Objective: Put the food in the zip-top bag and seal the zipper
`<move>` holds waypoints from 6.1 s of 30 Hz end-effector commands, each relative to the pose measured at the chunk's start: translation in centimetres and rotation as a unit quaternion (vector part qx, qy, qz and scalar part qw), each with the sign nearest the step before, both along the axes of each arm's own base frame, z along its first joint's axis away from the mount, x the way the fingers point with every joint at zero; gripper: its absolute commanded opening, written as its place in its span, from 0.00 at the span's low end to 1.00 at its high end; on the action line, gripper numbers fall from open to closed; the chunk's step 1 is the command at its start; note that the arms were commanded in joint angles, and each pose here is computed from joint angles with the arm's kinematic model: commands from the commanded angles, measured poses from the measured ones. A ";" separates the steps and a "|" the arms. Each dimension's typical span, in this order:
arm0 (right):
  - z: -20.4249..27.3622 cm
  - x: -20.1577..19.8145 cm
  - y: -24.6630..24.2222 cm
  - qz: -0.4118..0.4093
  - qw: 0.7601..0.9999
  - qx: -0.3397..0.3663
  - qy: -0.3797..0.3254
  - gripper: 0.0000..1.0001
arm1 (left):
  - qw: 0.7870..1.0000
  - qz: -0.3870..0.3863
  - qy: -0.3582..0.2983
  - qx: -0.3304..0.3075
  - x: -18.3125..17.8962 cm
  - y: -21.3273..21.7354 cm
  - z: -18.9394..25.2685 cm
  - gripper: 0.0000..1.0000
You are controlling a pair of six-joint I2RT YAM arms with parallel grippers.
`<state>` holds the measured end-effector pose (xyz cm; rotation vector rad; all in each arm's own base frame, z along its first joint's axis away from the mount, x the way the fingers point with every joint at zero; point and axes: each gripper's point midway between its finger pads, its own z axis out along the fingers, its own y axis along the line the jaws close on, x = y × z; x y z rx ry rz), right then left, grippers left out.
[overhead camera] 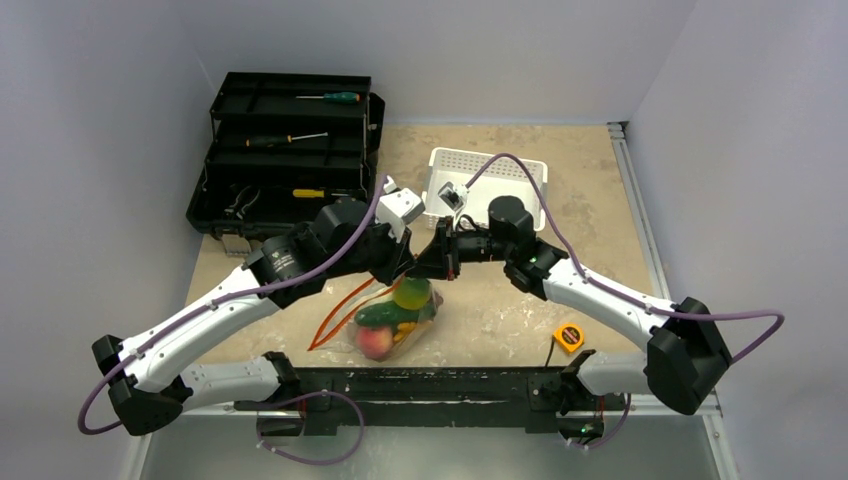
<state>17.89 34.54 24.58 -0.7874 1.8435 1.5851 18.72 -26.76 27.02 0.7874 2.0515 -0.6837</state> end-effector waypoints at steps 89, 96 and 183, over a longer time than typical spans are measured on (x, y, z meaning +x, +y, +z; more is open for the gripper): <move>3.7 -2.5 -0.2 0.065 0.984 0.060 -0.152 0.00 | 0.994 -0.040 0.042 -0.095 -2.5 0.9 1.9 0.22; 3.5 -2.5 -0.3 0.064 0.985 0.056 -0.154 0.00 | 0.994 -0.030 0.037 -0.100 -2.4 1.5 2.1 0.16; 4.6 -2.6 1.3 0.179 0.960 -0.016 -0.214 0.00 | 0.991 -0.071 0.064 -0.098 -3.7 1.3 2.0 0.00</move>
